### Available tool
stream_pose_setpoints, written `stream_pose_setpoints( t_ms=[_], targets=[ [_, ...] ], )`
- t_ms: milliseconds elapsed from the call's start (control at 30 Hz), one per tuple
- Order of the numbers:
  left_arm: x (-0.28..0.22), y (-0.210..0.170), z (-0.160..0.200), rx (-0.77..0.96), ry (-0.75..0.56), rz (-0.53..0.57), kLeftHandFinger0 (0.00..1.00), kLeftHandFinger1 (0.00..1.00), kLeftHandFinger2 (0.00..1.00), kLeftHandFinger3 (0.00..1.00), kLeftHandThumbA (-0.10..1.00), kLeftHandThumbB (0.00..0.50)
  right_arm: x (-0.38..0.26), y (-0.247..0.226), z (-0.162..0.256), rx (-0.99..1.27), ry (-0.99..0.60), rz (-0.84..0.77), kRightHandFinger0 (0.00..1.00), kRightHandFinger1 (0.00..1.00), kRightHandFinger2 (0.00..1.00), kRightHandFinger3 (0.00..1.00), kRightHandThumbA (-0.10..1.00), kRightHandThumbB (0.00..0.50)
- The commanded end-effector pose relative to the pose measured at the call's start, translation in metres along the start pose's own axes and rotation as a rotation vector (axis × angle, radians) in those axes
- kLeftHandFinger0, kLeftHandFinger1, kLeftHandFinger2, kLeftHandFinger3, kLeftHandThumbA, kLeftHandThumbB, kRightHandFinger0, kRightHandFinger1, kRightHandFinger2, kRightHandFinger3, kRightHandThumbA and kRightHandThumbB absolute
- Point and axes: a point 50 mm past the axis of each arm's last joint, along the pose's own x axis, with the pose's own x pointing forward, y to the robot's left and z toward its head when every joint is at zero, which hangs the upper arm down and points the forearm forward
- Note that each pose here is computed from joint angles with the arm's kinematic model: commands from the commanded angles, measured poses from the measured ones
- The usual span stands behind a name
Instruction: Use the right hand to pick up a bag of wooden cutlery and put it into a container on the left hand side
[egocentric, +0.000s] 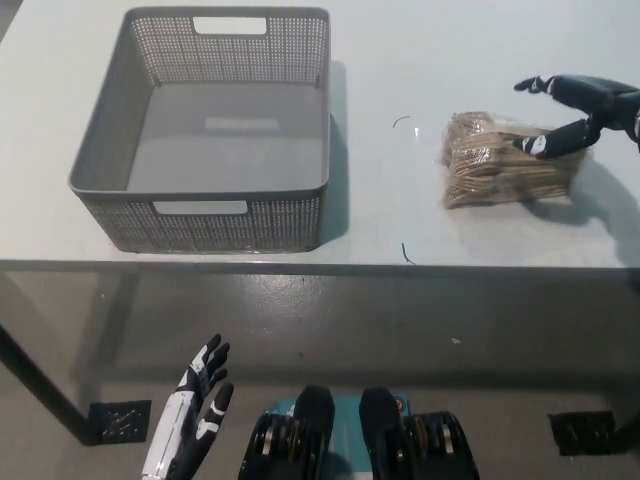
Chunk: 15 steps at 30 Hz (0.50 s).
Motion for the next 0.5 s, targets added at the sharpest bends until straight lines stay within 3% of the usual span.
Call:
stream_pose_setpoints(
  t_ms=[0,467],
  targets=[
    [0.0031,0.0023,0.0085,0.012,-0.064,-0.016,1.0,1.0,1.0,1.0,0.85,0.211,-0.0091,-0.0433,0.0096,-0.11,-0.003,-0.012,1.0,1.0,1.0,1.0,0.64,0.5],
    [0.0024,0.0022,0.0084,0.01,-0.063,-0.032,1.0,1.0,1.0,1.0,0.83,0.225,-0.0016,-0.0416,0.0012,-0.18,0.049,0.092,1.0,1.0,1.0,1.0,0.61,0.5]
  ],
)
